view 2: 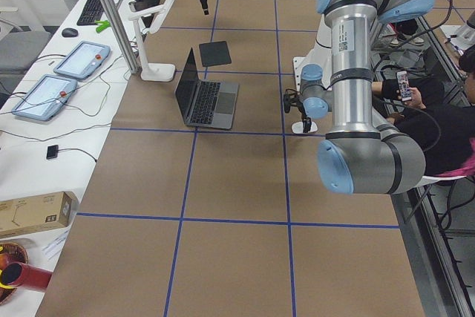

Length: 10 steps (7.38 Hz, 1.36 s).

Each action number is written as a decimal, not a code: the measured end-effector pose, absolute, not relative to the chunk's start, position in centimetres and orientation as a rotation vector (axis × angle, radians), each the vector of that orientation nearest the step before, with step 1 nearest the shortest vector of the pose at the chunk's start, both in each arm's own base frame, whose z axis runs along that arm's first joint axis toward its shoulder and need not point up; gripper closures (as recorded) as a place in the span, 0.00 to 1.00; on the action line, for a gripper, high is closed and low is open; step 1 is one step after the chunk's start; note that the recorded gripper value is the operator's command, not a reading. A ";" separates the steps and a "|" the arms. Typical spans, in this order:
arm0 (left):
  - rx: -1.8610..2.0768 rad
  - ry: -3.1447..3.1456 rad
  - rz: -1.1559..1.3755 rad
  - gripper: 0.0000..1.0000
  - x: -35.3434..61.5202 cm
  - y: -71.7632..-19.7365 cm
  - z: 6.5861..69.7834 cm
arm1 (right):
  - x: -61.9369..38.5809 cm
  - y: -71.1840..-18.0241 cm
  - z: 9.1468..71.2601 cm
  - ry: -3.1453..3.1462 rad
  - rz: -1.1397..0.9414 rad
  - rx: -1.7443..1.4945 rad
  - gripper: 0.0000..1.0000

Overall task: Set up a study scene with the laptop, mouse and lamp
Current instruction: 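Grasp the white mouse with the left gripper while the right arm holds still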

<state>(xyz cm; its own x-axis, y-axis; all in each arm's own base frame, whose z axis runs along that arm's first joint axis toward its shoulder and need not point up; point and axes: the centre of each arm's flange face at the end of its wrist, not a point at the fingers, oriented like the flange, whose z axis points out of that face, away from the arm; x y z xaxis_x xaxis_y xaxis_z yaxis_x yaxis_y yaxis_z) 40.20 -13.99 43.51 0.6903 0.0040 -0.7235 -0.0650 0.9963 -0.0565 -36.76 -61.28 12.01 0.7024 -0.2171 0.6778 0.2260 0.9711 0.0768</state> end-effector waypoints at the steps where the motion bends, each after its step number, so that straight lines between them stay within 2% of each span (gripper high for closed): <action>1: -0.083 0.807 0.031 0.17 40.4 -14.0 43.6 | -36.7 -61.3 12.0 -0.752 -0.247 -0.011 0.00; 6: -0.115 0.820 0.001 0.31 40.9 -13.8 43.2 | -36.6 -61.2 12.0 -0.749 -0.247 -0.004 0.00; 10: -0.118 0.822 0.000 0.33 41.1 -13.7 43.5 | -36.5 -61.1 12.0 -0.745 -0.246 0.000 0.00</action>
